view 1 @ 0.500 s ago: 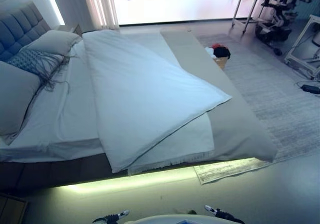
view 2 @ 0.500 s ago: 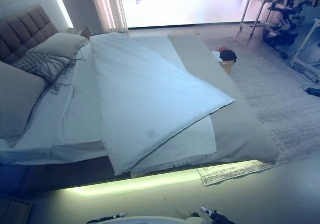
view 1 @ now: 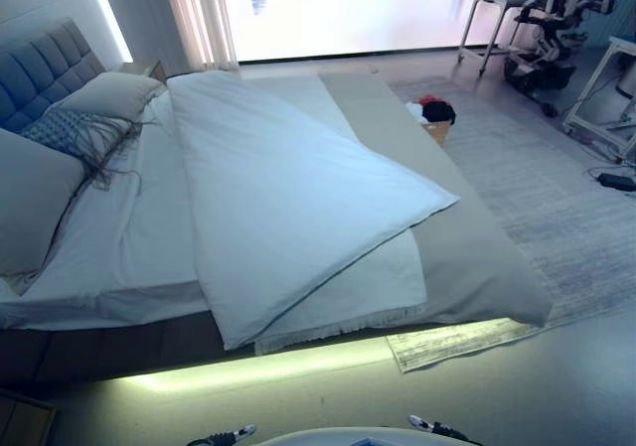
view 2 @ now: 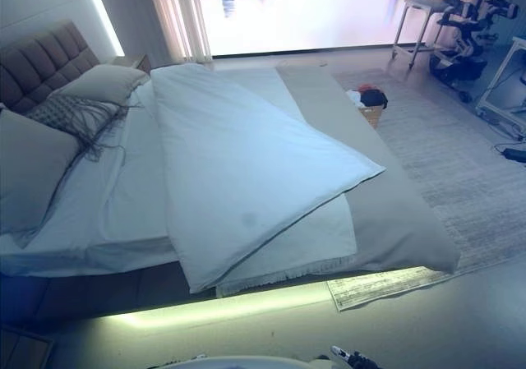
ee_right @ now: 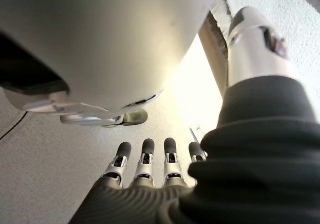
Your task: Make the bed neatly
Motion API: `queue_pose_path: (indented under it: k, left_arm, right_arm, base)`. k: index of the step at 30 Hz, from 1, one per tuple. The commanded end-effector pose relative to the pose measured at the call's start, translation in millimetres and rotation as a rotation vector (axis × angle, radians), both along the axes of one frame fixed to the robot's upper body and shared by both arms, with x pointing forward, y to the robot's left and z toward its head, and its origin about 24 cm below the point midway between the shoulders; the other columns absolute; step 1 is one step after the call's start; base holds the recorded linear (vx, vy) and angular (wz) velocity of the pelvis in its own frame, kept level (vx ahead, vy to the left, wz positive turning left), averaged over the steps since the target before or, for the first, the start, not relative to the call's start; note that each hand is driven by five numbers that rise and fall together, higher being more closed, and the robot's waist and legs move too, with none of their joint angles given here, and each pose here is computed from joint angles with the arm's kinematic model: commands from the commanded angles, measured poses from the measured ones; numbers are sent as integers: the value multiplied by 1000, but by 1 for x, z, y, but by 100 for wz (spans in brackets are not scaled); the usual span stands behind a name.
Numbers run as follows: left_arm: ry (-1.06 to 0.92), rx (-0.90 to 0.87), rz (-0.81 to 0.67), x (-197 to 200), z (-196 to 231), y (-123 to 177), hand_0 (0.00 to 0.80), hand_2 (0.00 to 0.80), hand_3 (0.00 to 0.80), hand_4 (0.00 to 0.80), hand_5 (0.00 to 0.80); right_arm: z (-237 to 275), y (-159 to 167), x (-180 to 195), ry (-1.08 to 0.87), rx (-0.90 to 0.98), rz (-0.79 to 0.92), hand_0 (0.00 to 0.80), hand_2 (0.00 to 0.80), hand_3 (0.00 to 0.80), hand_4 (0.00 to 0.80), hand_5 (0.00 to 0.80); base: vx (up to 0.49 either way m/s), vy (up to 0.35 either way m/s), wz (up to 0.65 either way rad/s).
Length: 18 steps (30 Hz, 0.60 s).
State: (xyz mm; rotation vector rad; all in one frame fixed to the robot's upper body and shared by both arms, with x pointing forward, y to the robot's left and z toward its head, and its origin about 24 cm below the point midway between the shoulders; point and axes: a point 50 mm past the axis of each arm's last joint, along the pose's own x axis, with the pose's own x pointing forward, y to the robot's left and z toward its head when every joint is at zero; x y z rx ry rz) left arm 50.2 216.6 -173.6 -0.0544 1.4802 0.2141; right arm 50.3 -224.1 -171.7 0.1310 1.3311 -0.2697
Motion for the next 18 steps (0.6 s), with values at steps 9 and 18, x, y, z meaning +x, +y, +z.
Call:
queue_pose_path:
  k: [9, 18]
  left_arm:
    - [10, 13, -141, 14, 0, -11, 0, 0, 0, 0, 0]
    - [-27, 61, -86, 25, 2, -4, 0, 0, 0, 0, 0]
  right_arm:
    - [1, 13, 26, -37, -11, -23, 0, 0, 0, 0, 0]
    - [2, 14, 38, -46, 16, 34, 0, 0, 0, 0, 0]
  base:
    - [4, -25, 0]
    - [-27, -53, 0]
